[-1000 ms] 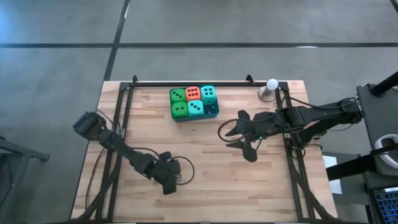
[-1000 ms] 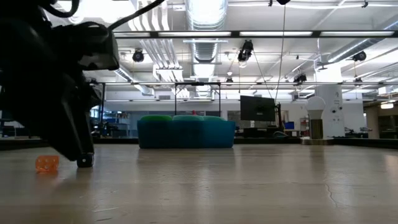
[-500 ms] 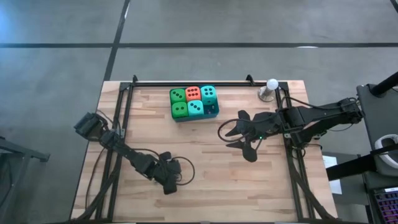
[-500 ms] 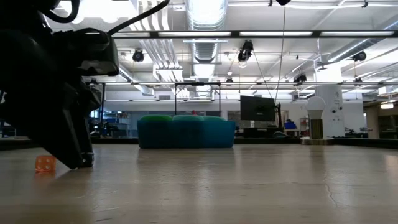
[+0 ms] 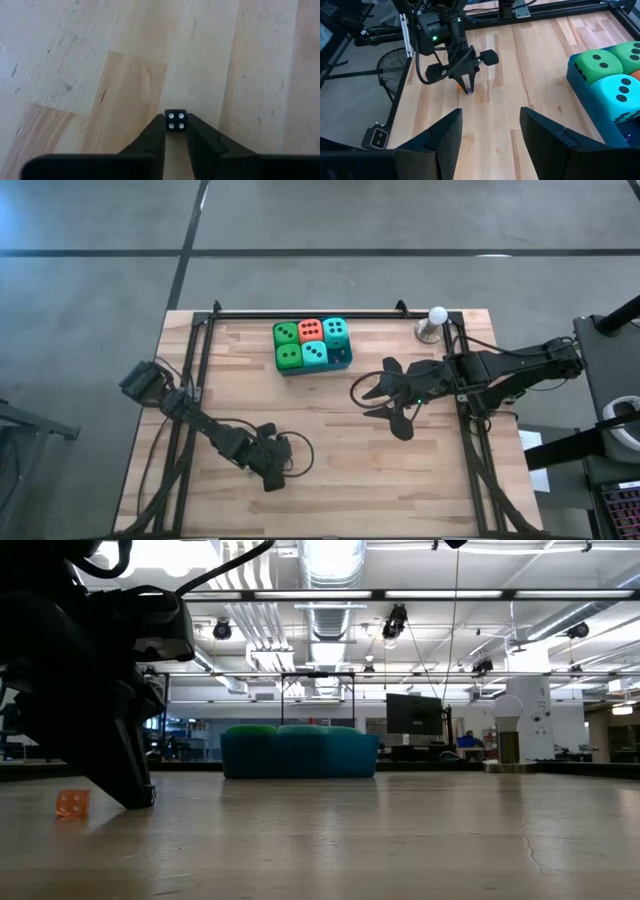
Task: Pick & Place Dice
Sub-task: Put the small black dice into the blue bin
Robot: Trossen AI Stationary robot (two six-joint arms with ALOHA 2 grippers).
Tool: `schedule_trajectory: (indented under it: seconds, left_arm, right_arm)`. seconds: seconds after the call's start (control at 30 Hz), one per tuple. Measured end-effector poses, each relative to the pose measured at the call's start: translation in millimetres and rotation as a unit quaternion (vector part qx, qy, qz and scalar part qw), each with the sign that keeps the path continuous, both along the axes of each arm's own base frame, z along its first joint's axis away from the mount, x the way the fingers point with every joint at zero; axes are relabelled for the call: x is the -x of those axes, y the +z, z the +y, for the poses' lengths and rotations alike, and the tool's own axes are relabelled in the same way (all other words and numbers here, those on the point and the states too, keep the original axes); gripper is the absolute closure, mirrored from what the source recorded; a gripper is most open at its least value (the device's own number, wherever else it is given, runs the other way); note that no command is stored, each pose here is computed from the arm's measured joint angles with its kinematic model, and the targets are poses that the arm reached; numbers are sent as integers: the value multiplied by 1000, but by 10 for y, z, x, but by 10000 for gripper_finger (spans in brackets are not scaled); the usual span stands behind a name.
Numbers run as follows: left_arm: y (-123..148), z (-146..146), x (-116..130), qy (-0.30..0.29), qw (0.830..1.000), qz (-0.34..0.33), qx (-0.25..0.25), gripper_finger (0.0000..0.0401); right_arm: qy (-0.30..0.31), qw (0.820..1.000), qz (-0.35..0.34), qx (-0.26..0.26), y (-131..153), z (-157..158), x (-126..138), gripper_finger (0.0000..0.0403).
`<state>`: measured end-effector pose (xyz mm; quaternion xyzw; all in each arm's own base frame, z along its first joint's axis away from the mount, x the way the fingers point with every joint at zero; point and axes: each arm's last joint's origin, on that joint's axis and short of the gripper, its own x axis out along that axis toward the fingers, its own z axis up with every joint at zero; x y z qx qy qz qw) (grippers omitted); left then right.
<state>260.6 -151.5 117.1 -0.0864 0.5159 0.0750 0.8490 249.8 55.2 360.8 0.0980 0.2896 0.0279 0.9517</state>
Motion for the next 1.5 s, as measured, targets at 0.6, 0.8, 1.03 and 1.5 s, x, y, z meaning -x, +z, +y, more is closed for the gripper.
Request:
schedule_trajectory:
  seconds: [0.6,0.8,1.03,1.5]
  left_arm:
    - [732,460,-88,94,987,-127,40,359]
    - [1203,870,-220,131,969,-210,-11,359]
    - [1458,1529,-392,191,951,-234,-71,358]
    - [1048,2435,-792,246,941,-229,-33,357]
  right_arm:
    - [-9,1000,-1,6,-1,-6,-1,209]
    - [-39,999,-4,23,-1,-40,-6,209]
    - [-39,999,-5,23,0,-42,-6,209]
    - [-49,999,-5,19,1,-68,-12,209]
